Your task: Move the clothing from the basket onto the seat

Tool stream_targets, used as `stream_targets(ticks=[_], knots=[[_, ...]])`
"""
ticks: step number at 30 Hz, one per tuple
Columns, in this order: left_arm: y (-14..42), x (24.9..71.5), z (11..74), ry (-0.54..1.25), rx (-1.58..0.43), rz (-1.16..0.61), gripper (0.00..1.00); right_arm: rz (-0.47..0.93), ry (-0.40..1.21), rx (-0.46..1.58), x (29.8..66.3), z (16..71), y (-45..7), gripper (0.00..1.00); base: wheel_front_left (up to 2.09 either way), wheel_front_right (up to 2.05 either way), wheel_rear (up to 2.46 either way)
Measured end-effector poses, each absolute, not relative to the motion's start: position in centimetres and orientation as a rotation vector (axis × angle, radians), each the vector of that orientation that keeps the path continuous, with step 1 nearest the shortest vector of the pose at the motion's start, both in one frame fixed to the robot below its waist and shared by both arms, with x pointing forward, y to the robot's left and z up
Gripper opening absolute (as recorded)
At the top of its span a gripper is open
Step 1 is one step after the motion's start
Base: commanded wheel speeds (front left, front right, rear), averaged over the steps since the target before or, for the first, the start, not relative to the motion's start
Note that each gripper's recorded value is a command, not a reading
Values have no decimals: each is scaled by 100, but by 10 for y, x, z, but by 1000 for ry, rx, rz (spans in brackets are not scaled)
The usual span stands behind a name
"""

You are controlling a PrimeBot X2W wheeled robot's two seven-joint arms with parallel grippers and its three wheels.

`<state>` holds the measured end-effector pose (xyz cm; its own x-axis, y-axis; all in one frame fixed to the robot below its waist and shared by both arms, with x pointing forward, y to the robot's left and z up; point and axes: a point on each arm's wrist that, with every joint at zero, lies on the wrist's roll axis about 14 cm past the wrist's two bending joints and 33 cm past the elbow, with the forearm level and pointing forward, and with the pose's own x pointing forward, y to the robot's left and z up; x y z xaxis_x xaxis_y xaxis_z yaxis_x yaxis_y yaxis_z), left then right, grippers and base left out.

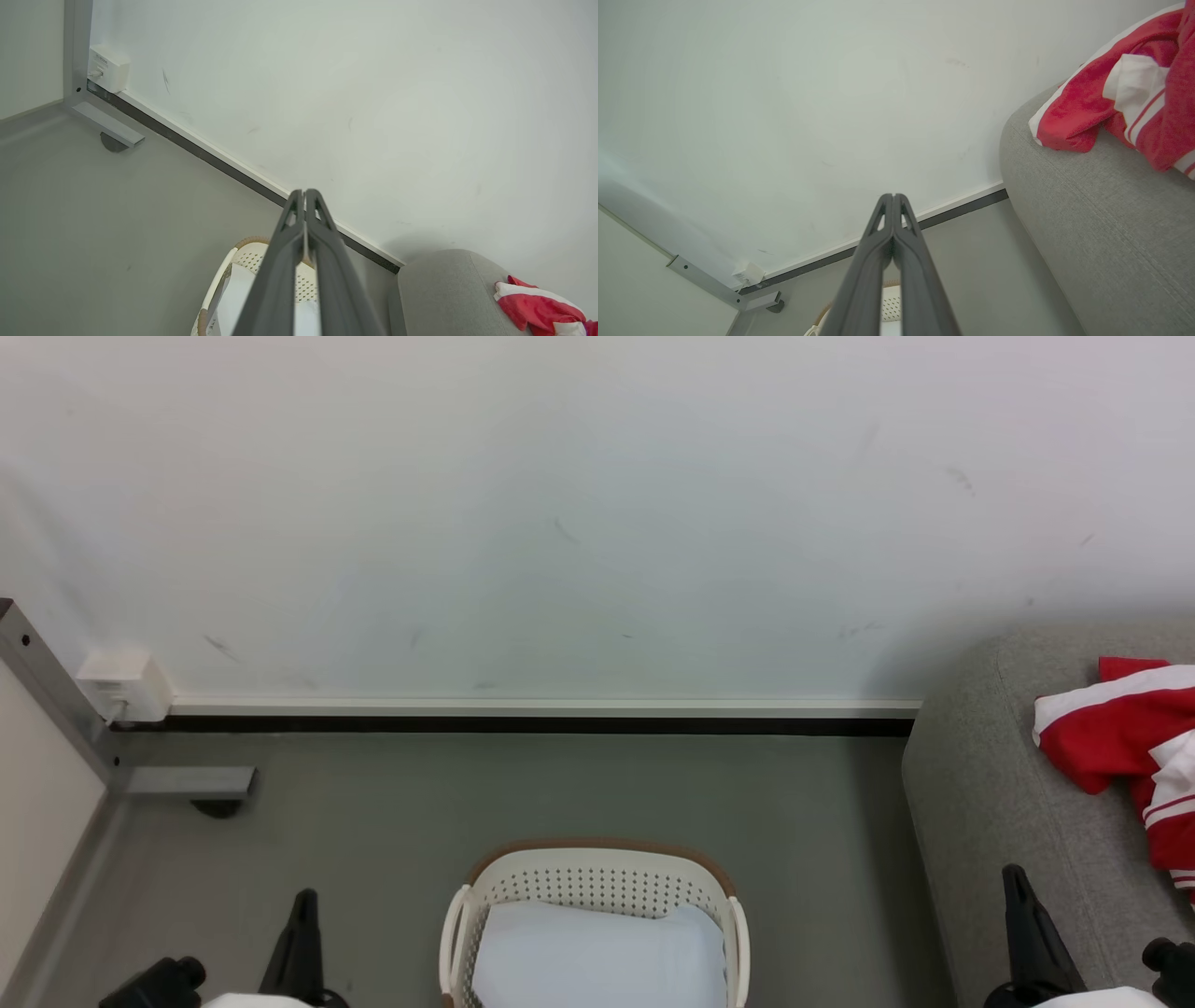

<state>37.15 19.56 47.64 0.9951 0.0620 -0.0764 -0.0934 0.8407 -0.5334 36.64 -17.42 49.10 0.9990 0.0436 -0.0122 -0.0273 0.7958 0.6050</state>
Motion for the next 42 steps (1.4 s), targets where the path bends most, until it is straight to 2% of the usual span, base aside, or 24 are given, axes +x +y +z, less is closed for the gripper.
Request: stream_targets(ticks=[42], knots=[[199,380,484,57,-1109,88,0,-25,37,1139,378,494,-191,0,0,0,0]])
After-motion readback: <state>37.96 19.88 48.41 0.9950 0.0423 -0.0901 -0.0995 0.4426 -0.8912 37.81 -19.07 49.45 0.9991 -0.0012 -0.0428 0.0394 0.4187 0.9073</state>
